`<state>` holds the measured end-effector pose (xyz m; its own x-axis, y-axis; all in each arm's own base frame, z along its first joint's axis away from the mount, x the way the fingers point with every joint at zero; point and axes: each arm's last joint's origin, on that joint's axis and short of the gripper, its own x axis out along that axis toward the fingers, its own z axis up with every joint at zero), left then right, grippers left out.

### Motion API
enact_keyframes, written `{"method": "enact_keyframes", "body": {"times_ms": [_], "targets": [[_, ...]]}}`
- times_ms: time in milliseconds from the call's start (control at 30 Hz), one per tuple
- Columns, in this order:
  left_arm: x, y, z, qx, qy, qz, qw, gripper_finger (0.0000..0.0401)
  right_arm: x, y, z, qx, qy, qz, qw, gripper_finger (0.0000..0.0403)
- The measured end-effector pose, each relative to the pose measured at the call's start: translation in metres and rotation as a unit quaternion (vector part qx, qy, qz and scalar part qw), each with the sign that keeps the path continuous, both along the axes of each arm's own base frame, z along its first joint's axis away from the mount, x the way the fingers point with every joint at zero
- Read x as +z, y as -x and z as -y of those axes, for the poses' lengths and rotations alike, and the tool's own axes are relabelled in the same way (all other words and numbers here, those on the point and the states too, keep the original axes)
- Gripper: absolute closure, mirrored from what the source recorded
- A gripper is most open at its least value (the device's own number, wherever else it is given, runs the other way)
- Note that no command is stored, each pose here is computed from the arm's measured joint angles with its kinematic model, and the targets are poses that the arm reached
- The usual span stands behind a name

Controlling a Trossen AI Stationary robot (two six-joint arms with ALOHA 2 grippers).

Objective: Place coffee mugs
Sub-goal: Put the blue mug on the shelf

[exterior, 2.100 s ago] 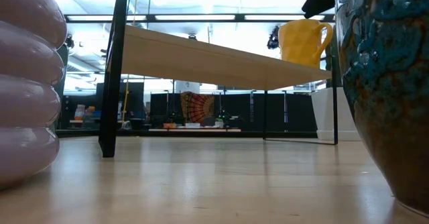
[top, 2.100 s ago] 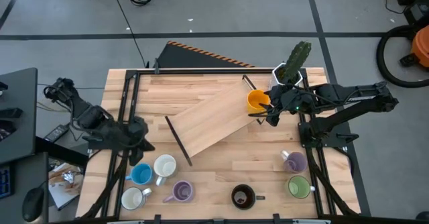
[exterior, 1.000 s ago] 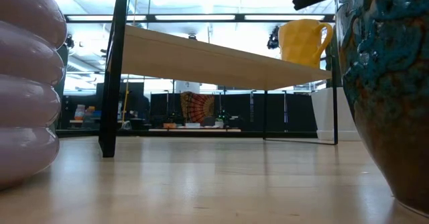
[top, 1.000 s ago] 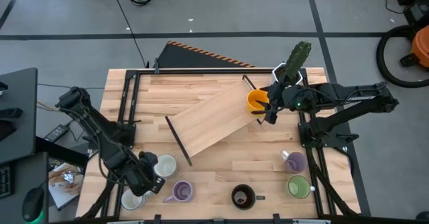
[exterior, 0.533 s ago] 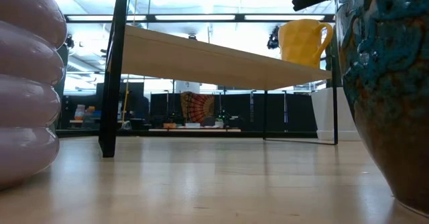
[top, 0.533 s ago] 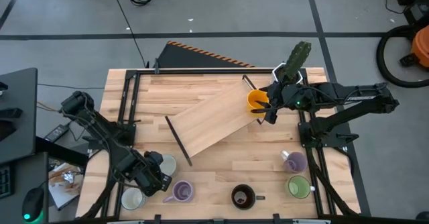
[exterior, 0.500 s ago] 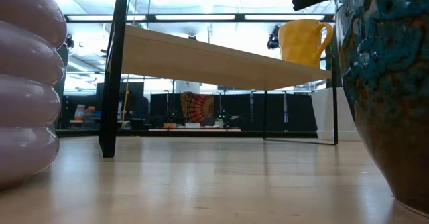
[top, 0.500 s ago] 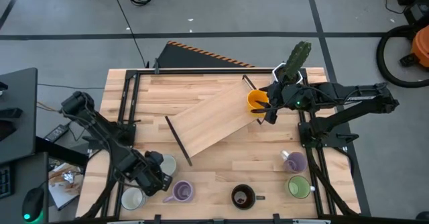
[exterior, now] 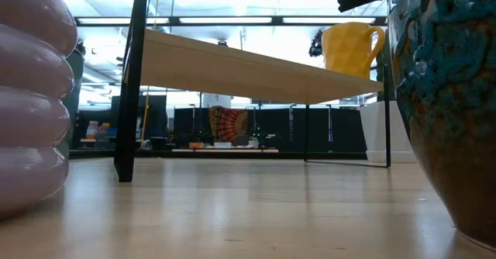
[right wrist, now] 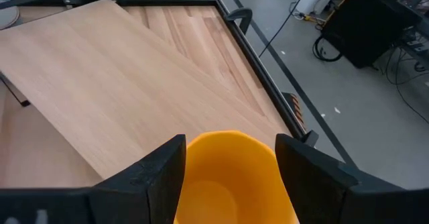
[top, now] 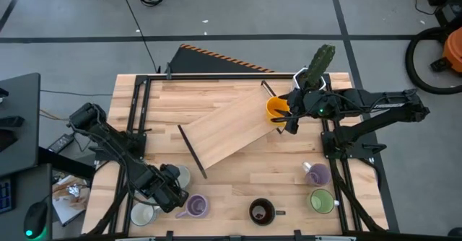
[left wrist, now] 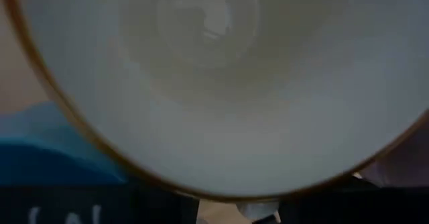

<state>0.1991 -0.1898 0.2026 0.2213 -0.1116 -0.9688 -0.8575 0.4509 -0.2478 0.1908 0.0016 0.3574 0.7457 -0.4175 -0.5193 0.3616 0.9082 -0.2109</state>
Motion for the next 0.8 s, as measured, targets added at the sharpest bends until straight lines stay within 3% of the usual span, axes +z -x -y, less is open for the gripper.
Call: {"method": "enact_keyframes", "body": {"times_ms": [267,600,800], "targets": [[-0.0011,-0.0054,-0.0009,-0.016,0.002,0.011,1.0,0.0256,0.0006,-0.0004,0.0,0.0,-0.001,0.004,1.0,0.0167],[-0.0002,-0.005,-0.0015,-0.022,-0.003,0.012,1.0,0.0345,0.0006,-0.0004,0.0,0.0,-0.001,0.004,1.0,0.0167],[-0.0002,-0.0049,-0.0014,-0.031,-0.004,0.012,0.999,0.0345,0.0006,-0.0004,-0.0001,0.0,-0.001,0.004,1.0,0.0167]]}}
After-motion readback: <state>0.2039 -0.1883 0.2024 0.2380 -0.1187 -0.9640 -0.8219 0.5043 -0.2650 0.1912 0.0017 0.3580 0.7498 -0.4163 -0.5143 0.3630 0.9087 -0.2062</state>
